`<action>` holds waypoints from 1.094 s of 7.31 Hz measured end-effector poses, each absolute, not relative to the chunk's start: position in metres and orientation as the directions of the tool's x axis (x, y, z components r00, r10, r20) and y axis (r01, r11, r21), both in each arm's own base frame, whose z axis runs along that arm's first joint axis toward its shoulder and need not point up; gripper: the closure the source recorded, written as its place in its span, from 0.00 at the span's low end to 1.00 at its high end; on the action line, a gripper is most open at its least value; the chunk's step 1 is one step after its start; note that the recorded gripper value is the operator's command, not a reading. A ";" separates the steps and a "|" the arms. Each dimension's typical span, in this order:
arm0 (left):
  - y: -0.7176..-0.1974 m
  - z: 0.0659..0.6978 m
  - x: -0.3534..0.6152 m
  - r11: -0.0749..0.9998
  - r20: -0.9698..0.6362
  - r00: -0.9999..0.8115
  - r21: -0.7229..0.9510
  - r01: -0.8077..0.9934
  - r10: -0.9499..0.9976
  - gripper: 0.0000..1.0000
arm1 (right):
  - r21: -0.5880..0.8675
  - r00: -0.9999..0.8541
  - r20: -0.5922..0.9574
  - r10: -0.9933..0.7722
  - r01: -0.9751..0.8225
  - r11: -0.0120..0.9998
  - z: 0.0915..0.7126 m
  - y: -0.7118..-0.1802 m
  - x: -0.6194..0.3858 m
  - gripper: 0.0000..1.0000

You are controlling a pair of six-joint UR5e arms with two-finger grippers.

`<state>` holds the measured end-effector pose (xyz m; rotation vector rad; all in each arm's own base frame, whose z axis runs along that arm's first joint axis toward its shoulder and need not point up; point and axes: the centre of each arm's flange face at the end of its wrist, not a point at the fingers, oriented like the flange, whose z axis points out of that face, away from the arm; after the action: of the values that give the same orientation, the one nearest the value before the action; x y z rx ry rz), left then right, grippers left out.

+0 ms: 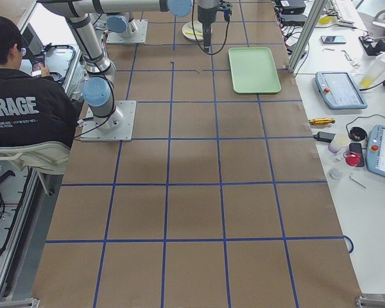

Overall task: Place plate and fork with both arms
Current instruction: 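Lower the left gripper to the rim of the white plate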

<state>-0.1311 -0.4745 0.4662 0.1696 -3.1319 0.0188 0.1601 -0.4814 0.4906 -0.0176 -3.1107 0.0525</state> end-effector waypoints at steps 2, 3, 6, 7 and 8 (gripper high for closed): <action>-0.481 0.391 -0.083 0.998 0.005 -0.998 0.039 -0.057 -0.057 0.07 | -0.030 -0.999 0.030 0.012 0.011 0.999 0.489 -0.481 0.160 0.00; -0.477 0.344 -0.046 0.999 0.013 -1.000 0.046 -0.024 -0.025 0.07 | -0.028 -0.999 0.030 0.012 0.011 1.000 0.488 -0.481 0.160 0.00; -0.464 0.245 0.046 0.996 0.034 -0.996 0.038 0.078 0.077 0.18 | -0.026 -0.999 0.030 0.012 0.012 1.000 0.487 -0.481 0.160 0.00; -0.467 0.225 0.060 0.995 0.036 -0.995 0.041 0.095 0.093 0.26 | -0.026 -0.999 0.030 0.012 0.012 1.000 0.487 -0.481 0.160 0.00; -0.470 0.211 0.067 0.994 0.036 -0.994 0.045 0.100 0.099 0.34 | -0.026 -0.999 0.030 0.013 0.012 1.000 0.487 -0.481 0.160 0.00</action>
<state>0.0674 -0.4703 0.2108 -0.1552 -3.1032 -0.0721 0.1601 -0.4813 0.4869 -0.0192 -3.1107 0.0401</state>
